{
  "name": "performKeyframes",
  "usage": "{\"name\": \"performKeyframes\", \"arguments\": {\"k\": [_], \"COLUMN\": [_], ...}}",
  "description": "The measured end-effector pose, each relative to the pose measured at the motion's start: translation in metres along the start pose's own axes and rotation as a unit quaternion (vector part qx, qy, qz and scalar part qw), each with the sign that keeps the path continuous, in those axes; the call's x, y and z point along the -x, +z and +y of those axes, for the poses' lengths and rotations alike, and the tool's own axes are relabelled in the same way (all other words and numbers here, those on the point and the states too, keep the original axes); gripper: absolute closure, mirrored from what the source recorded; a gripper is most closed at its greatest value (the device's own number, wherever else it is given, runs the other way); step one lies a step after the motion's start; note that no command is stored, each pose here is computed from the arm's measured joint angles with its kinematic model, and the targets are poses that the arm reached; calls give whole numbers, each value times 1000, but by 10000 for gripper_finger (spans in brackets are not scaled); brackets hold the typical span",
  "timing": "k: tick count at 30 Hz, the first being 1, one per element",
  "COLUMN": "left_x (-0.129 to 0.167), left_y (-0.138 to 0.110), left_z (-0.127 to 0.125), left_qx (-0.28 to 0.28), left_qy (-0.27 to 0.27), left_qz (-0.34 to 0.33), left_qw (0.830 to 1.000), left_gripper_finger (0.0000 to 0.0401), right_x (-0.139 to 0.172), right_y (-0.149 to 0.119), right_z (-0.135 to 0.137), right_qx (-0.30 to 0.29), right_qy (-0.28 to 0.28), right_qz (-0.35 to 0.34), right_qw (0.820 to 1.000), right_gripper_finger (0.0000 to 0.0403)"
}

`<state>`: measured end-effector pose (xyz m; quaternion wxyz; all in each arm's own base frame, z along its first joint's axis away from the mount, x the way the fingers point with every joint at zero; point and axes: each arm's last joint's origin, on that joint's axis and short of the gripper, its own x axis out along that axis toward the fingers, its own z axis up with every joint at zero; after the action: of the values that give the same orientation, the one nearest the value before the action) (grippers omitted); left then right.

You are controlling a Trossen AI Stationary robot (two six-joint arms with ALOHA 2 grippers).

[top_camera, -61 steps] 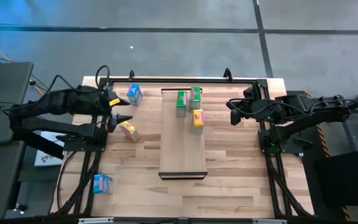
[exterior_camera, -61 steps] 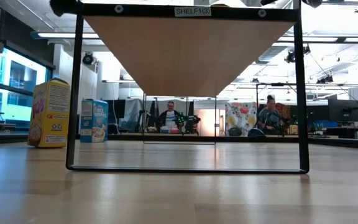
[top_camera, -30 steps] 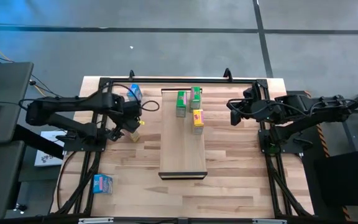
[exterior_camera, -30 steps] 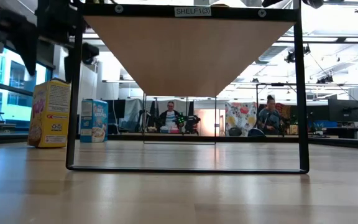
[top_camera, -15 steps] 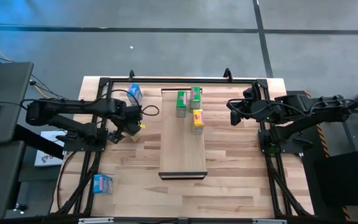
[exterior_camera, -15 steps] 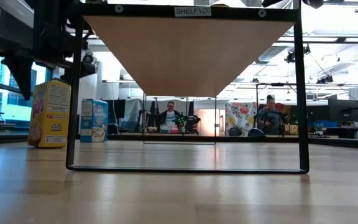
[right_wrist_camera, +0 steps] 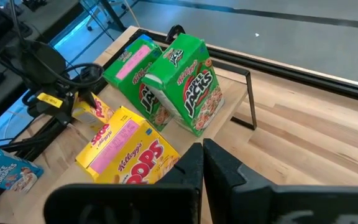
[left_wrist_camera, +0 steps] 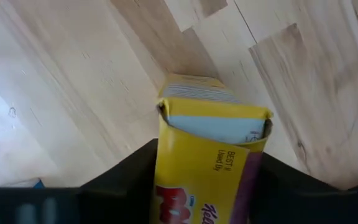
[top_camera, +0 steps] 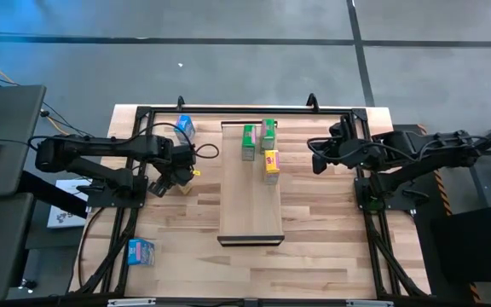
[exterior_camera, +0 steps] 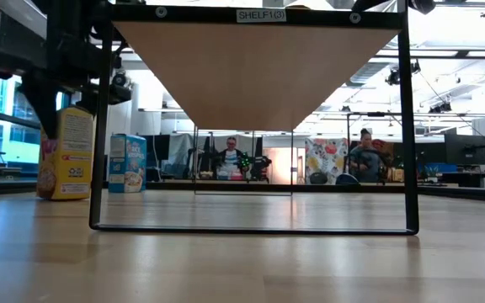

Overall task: Stack cereal on shelf
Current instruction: Put the yellow cereal box on the shelf

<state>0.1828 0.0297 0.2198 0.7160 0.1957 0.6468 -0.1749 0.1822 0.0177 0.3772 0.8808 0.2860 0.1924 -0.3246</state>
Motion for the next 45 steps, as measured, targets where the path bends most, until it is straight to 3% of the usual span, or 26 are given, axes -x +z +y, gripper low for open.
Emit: {"name": "performKeyframes", "arguments": {"k": [6, 10, 15, 21, 26, 31, 38, 45], "left_x": [4, 27, 90, 178, 217, 222, 199, 177], "left_y": [0, 6, 16, 28, 47, 73, 104, 127], "left_z": [0, 5, 11, 7, 8, 9, 11, 21], "left_qx": [22, 39, 76, 69, 94, 49, -60, -127], "left_qy": [-2, 11, 51, 130, 172, 167, 142, 136], "left_qz": [3, -6, -52, -185, -232, -225, -159, -128], "left_qw": [1000, 999, 994, 972, 953, 959, 975, 974], "left_gripper_finger": [256, 266, 270, 270, 270, 270, 270, 270], "right_x": [-1, -1, -1, -1, -1, -1, -1, -1], "right_y": [-1, -1, -1, -1, 0, 0, 0, 0], "right_z": [1, 1, 1, 1, 1, 1, 1, 0], "right_qx": [2, 3, 6, 7, 7, 4, -19, -30], "right_qy": [-1, -3, -3, -3, -4, -5, -5, -8], "right_qz": [2, 0, 0, 0, -1, -3, -3, -7], "right_qw": [1000, 1000, 1000, 1000, 1000, 1000, 1000, 999], "right_gripper_finger": [402, 402, 402, 402, 402, 402, 402, 402]}}
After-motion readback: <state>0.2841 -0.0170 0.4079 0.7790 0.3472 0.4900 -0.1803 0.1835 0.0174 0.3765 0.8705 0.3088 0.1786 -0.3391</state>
